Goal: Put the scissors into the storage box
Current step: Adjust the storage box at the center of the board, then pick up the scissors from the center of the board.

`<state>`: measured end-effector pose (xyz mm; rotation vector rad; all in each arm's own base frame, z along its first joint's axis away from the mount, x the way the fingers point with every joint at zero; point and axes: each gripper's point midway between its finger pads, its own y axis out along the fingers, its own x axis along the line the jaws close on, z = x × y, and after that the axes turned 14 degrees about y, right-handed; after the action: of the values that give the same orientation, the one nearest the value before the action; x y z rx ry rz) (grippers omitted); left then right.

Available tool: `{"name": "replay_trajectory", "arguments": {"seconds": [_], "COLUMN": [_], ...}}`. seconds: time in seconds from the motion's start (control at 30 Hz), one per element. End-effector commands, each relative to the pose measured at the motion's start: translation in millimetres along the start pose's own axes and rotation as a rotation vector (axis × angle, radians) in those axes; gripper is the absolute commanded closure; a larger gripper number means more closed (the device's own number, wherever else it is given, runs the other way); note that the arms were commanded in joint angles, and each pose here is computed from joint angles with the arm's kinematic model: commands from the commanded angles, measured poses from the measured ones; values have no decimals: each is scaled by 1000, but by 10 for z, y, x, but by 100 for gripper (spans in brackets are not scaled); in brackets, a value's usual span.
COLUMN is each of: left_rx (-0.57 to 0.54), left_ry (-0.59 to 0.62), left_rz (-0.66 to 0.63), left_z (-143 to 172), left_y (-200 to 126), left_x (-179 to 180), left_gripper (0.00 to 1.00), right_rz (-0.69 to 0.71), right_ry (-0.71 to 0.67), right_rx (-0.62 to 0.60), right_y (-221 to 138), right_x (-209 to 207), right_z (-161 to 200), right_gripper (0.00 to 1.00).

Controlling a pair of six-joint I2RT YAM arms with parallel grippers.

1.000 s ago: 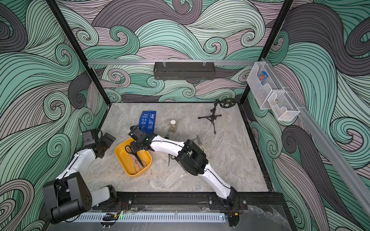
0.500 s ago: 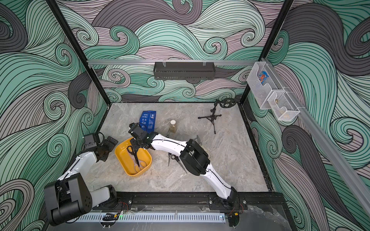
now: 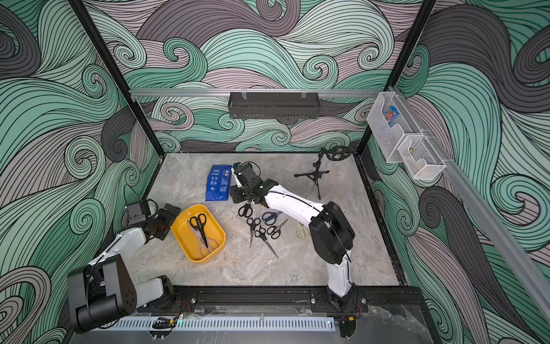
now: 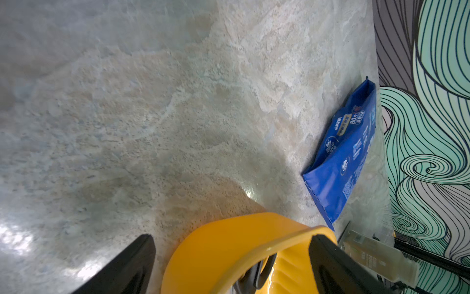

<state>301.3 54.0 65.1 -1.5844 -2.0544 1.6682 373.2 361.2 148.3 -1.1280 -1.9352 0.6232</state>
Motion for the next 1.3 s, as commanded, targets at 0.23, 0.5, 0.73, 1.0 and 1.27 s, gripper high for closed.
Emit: {"name": "replay_trajectory", "arguments": {"seconds": [0.23, 0.5, 0.73, 1.0, 1.27], "left_rx": [18, 38, -24, -174, -95], "left_ry": [-21, -14, 76, 253, 273], "left_rz": [154, 213, 206, 8, 18], "left_z": [64, 162, -153, -641, -345], "left_y": [137, 276, 256, -46, -7], "left_x": [-453, -802, -1033, -930, -796], "left_gripper": [2, 2, 1, 1, 1], "right_rz": [99, 121, 146, 173, 195], "right_ry": [47, 49, 76, 74, 38], "right_rx": [75, 76, 102, 158, 206], "right_y": [-246, -231, -55, 201, 417], "right_x": [-674, -756, -795, -790, -731], "right_z": [452, 463, 485, 563, 755], "right_gripper": [41, 34, 39, 49, 56]}}
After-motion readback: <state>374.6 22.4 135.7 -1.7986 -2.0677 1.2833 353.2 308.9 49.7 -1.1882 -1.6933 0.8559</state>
